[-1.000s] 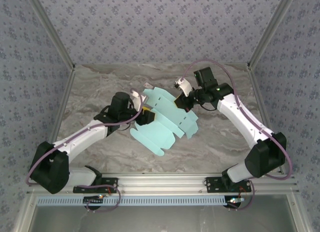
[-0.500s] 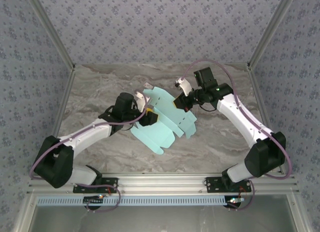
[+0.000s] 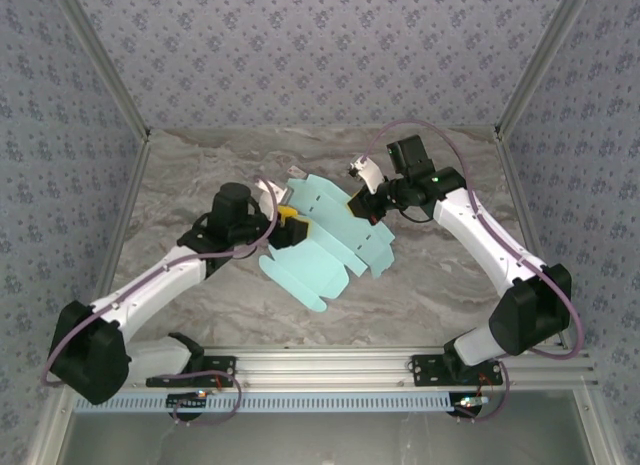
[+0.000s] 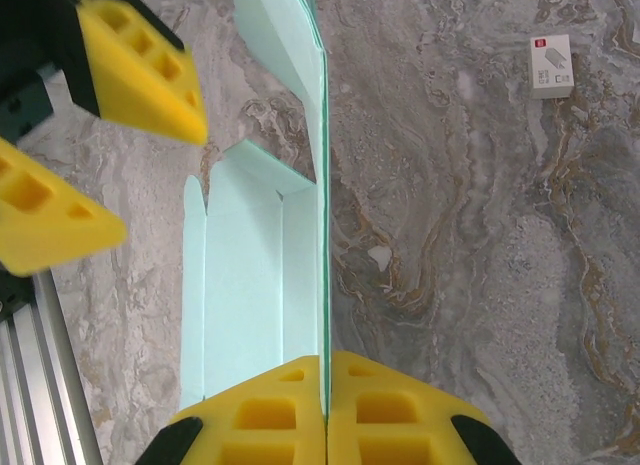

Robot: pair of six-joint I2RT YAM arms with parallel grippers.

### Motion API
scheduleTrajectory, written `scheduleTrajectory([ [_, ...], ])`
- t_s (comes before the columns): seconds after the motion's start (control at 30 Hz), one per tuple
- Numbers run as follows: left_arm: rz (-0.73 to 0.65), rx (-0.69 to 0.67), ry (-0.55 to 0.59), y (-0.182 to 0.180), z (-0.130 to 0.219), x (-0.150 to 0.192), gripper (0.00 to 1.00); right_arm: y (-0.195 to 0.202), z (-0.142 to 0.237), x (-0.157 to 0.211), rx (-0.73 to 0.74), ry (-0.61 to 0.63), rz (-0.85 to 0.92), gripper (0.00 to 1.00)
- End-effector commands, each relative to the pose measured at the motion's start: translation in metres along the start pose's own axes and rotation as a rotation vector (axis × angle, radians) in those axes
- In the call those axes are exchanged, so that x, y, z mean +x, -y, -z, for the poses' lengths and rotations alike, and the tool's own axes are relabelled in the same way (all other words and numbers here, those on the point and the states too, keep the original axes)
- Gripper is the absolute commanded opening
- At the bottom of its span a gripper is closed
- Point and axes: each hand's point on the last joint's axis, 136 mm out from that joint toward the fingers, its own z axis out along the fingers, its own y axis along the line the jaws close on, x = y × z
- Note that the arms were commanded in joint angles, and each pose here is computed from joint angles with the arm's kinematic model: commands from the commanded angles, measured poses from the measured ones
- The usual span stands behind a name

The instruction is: Fold the paper box

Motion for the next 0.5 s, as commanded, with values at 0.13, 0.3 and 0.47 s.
scheduleTrajectory([
  [0.13, 0.030, 0.068, 0.064, 0.007, 0.010, -0.040, 0.61, -0.014, 0.003, -0.003, -0.038, 0.011, 0.053, 0.00],
  [0.3, 0.041, 0.083, 0.073, 0.003, 0.002, -0.053, 0.61, -0.019, 0.002, -0.004, -0.054, 0.011, 0.063, 0.00],
  [0.47, 0.046, 0.074, 0.088, -0.003, -0.002, -0.066, 0.61, -0.024, 0.001, -0.001, -0.068, 0.001, 0.070, 0.00],
])
